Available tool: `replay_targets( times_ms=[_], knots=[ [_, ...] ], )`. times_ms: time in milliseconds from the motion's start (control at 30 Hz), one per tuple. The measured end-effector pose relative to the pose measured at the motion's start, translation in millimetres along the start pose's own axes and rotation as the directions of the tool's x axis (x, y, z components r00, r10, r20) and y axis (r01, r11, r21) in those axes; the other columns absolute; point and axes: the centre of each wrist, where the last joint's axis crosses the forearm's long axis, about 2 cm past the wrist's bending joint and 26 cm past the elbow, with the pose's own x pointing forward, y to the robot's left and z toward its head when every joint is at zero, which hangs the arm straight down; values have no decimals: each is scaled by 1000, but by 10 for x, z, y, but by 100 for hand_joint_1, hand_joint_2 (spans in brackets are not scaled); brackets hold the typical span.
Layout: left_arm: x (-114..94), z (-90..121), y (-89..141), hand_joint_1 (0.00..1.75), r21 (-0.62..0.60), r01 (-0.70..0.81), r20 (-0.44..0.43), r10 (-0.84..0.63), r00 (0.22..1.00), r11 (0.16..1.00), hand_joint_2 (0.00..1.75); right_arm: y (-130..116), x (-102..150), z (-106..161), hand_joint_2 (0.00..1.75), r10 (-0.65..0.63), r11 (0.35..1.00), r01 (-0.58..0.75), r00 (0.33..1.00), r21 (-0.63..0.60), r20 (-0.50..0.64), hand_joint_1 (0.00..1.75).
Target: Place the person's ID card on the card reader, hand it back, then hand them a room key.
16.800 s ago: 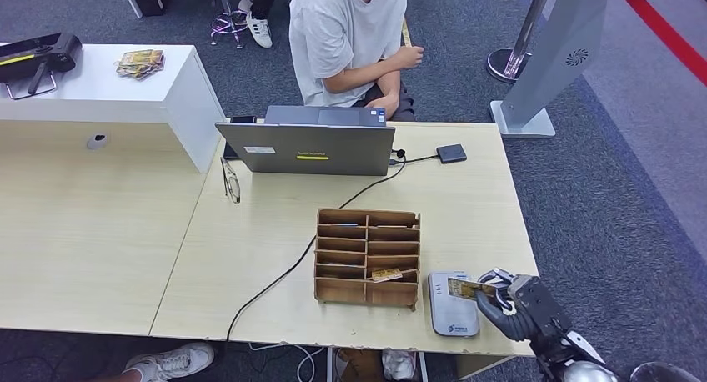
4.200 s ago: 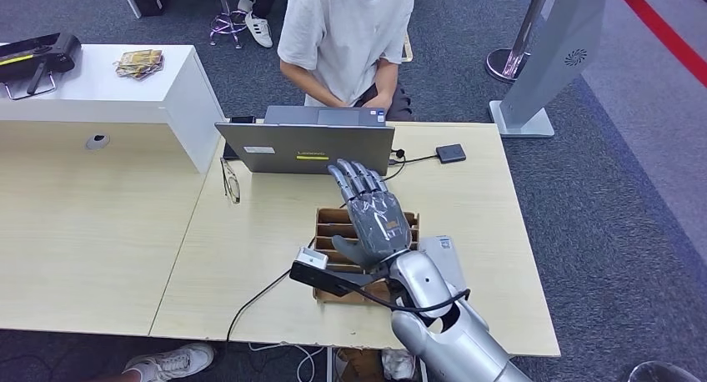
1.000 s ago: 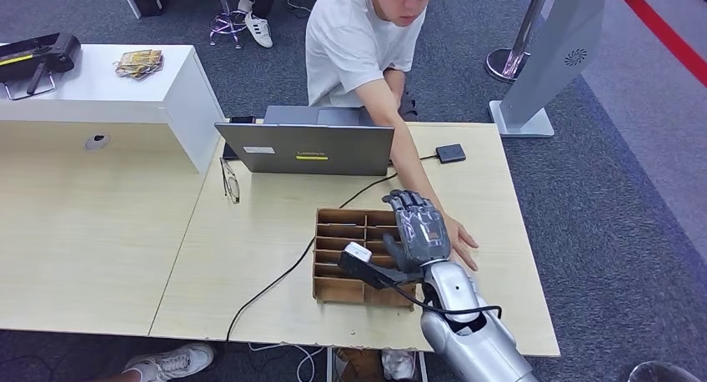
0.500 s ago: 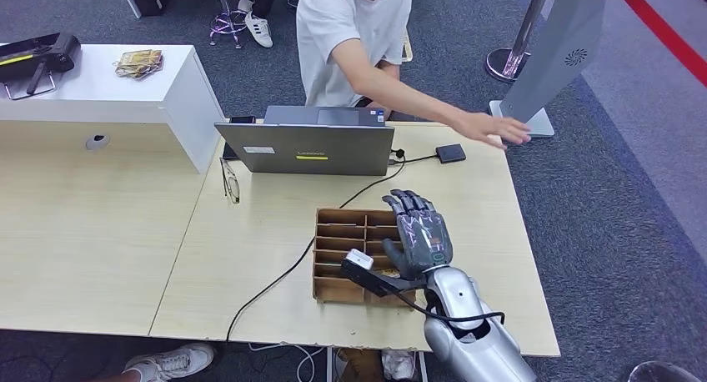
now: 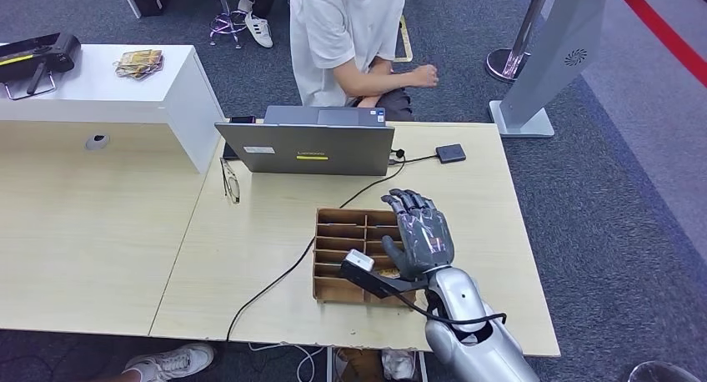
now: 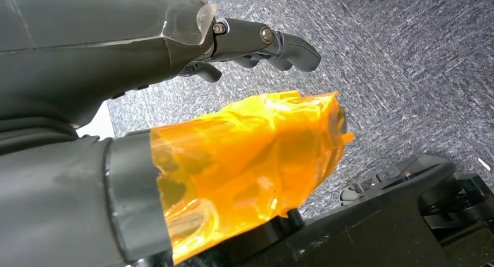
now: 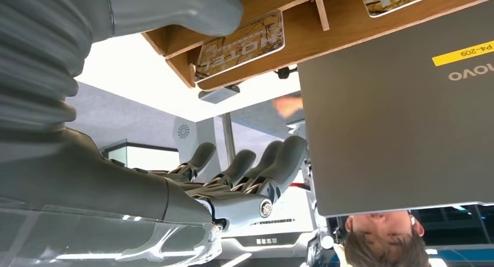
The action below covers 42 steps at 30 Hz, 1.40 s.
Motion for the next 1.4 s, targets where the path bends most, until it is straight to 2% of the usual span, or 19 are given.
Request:
replay_targets(
  times_ms=[967, 1400],
  knots=[
    [-1, 0, 0, 0, 0, 2, 0, -2, 1000, 1000, 0, 77, -31, 38, 175, 4, 999, -4, 1000, 33, -10, 52],
    [-1, 0, 0, 0, 0, 2, 0, -2, 1000, 1000, 0, 95, -33, 45, 175, 5, 999, -5, 1000, 41, -10, 60]
  ],
)
